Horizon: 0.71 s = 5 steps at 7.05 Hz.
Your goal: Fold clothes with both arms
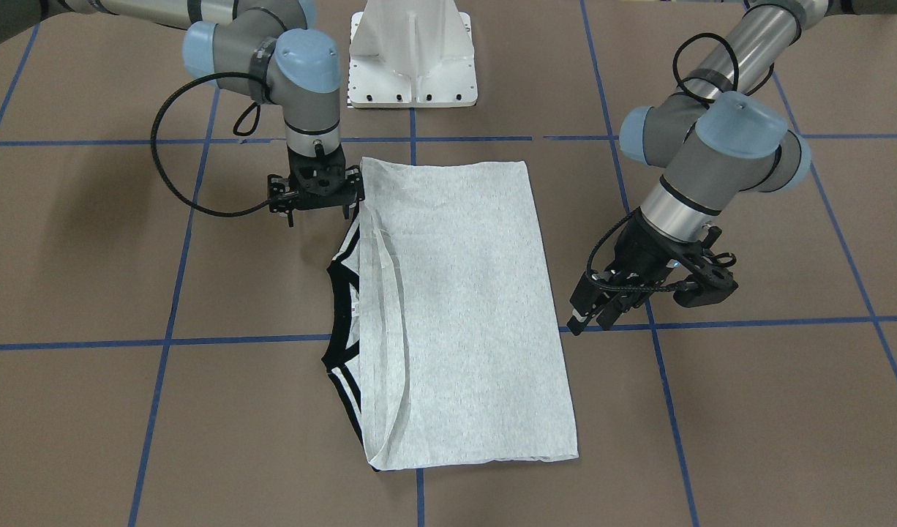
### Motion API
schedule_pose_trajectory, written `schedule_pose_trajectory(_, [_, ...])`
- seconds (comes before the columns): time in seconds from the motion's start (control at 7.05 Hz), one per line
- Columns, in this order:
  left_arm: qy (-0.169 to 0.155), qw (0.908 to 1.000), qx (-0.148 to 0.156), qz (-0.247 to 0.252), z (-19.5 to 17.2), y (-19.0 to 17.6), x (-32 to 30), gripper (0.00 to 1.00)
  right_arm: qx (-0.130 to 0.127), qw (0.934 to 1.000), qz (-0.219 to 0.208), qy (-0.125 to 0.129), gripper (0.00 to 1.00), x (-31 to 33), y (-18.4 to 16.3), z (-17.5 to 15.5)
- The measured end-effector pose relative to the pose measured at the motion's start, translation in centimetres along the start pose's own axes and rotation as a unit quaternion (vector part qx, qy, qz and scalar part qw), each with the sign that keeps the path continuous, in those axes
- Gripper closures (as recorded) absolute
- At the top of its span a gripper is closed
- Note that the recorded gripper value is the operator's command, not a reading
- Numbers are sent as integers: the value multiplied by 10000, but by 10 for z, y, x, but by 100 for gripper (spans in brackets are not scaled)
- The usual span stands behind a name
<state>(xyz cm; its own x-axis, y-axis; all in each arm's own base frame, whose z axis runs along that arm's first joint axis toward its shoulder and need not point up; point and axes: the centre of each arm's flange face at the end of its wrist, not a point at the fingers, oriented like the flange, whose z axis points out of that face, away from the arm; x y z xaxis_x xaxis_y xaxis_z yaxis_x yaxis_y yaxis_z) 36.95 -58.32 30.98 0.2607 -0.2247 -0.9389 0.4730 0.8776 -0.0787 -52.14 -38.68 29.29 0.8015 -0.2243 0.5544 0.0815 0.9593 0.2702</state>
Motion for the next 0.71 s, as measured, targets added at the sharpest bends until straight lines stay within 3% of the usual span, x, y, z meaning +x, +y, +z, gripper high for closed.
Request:
schedule_pose_trajectory(0.43, [-33,10000,-20,-12,-7,3,2,35,-21,9989,438,-147,0,-7,-11,-13])
schedule_pose_trajectory(0.71, [23,10000,-61,18,-24,11,-7,35,172,9983,518,-192,0,-46,-56,-10])
